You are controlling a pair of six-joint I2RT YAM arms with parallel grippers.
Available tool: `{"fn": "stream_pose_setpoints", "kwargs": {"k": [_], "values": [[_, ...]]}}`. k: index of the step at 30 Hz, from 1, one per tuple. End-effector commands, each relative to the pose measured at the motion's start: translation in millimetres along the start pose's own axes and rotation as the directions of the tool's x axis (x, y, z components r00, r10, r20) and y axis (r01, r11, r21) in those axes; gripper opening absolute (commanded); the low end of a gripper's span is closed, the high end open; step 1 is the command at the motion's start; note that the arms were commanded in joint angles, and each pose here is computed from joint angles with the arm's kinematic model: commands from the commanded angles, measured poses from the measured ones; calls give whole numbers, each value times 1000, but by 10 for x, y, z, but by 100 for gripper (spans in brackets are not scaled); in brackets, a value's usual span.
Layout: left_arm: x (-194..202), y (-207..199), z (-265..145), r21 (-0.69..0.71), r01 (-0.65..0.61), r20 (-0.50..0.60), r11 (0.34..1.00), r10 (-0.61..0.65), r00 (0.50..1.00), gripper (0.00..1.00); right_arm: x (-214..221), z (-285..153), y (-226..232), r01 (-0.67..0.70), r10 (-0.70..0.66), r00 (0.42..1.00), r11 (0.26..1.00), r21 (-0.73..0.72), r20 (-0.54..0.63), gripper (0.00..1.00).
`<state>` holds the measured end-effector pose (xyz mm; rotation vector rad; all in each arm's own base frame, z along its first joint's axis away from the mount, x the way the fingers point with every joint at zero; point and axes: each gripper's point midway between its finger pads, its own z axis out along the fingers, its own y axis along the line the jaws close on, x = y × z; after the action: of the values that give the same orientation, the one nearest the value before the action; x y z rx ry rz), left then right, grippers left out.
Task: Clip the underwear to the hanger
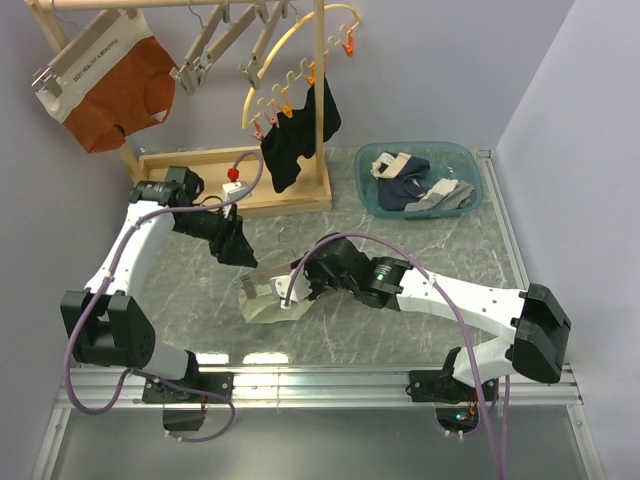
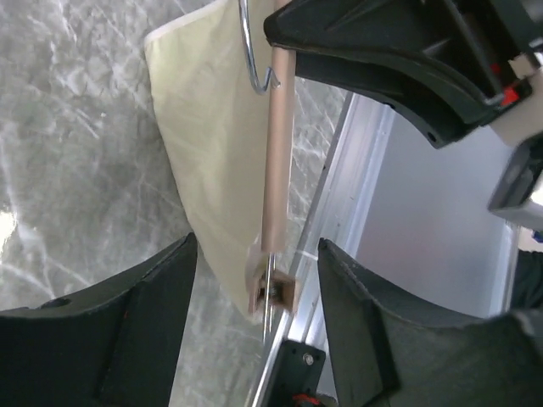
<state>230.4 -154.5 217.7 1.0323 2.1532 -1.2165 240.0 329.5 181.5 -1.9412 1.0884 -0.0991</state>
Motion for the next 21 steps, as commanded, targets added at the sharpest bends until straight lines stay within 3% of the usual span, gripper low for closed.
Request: {"fn": "stream_pose_setpoints", "kwargs": {"k": [1,5,15,21], "values": [[2,-75,64,-5,-39,9,999,40,999,63,-152,-143,-345,60,-64,997,989,134,32,0],[21,-45,152,-80,-38,-2,996,38,999,58,-212,-170,-375,75,-82,996,986,151,43,0],[99,-64,283,-94,-60,-57,994,55,997,41,-274,-208,-423,86,-96,994,981,172,49,0],[168,-143,315,-77,-75,-80,994,69,994,42,-274,-209,-453,86,-96,994,980,178,45,0]]}}
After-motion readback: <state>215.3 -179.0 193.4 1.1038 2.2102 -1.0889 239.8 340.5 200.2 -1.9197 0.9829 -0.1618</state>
